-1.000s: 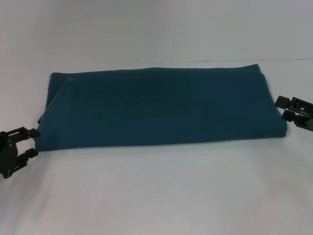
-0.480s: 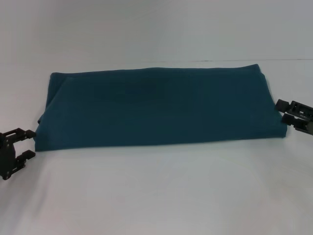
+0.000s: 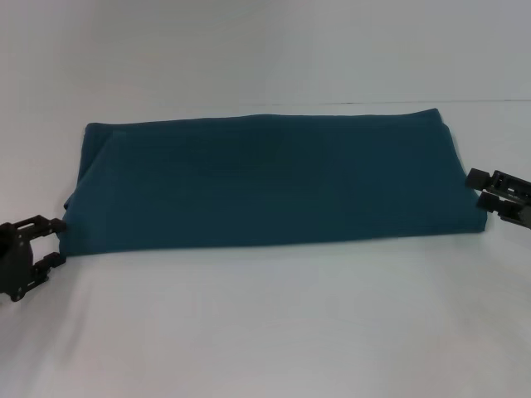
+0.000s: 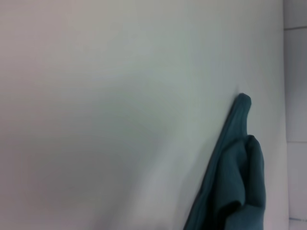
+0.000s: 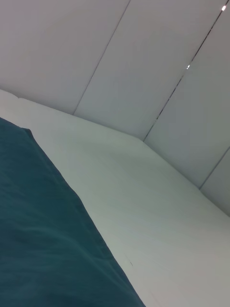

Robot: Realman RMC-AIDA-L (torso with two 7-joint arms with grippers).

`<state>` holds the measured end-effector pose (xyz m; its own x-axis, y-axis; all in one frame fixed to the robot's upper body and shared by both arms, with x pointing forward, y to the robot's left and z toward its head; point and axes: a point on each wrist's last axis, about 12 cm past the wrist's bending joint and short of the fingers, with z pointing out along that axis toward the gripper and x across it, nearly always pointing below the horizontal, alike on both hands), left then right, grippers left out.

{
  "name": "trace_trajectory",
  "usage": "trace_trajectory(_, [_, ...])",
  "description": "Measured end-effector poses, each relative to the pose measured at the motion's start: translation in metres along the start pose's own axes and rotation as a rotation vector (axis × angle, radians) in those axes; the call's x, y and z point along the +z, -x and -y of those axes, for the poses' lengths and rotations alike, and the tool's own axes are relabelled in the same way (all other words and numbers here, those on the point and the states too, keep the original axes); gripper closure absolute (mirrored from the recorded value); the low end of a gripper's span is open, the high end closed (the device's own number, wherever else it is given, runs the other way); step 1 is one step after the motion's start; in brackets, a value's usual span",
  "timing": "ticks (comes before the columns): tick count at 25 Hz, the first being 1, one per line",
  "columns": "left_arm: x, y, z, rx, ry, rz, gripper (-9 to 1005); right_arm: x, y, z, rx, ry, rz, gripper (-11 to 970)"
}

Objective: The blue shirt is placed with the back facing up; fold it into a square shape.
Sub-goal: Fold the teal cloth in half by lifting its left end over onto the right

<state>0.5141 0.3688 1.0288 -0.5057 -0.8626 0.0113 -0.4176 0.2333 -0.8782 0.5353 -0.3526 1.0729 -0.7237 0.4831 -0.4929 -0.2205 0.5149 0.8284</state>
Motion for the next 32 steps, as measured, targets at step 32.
trace_trajectory(32, [0.0055,-0.0002,-0.0006,-0.037,0.005,0.016,307,-0.0018,0.0001,0.0007,0.005,-0.002,0.004,92])
